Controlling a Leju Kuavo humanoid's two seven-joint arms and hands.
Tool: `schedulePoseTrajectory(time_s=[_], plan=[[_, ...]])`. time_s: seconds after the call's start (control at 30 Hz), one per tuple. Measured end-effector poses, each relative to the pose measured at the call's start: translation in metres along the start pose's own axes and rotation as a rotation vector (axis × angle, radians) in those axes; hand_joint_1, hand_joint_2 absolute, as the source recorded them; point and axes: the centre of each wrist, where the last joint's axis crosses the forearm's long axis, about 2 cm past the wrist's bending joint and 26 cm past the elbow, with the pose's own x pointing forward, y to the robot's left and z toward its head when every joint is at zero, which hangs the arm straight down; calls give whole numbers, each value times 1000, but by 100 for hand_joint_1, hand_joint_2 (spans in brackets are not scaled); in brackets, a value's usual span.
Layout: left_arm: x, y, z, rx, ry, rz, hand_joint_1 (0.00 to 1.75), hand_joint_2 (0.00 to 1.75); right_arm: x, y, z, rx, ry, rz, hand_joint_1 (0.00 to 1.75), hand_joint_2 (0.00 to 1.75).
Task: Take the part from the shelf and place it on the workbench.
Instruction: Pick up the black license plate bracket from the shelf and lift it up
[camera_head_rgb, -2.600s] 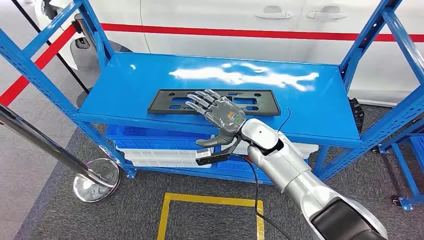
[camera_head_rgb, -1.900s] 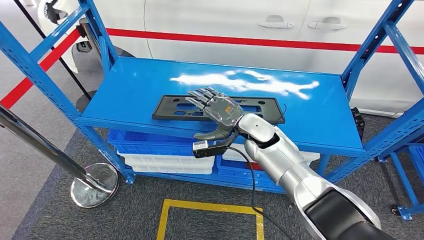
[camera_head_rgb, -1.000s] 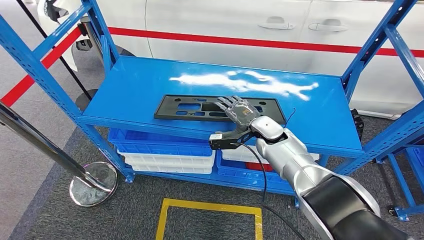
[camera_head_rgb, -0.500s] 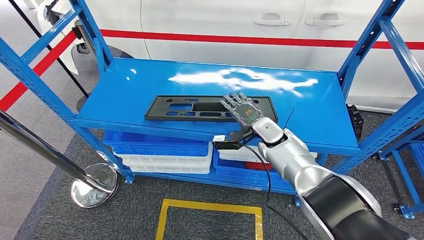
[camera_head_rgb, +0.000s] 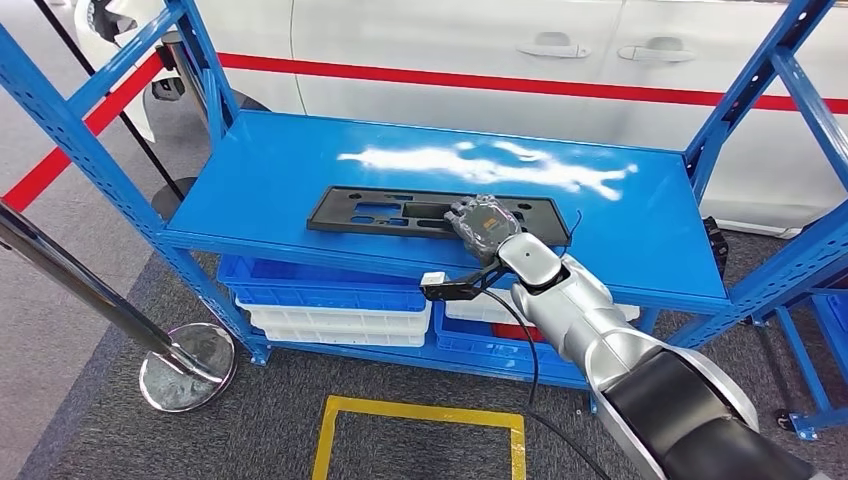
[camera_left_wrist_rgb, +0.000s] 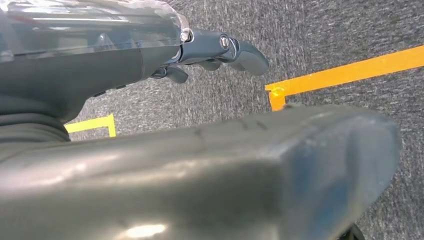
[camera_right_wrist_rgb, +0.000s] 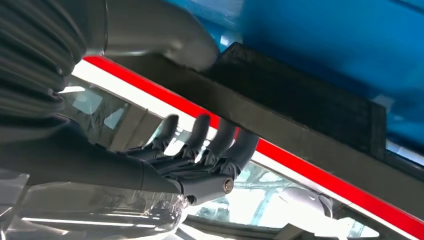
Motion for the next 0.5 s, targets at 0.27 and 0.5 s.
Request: schedulePoseTrajectory(time_s=[0.27,0.5], plan=[[0,0,0,0,-2,2,0,0,-5,-10,-6,-34,1,8,175,175],[-1,0,0,0,-7,2,0,0,-1,-10,-6,-58,-19,11,175,175]])
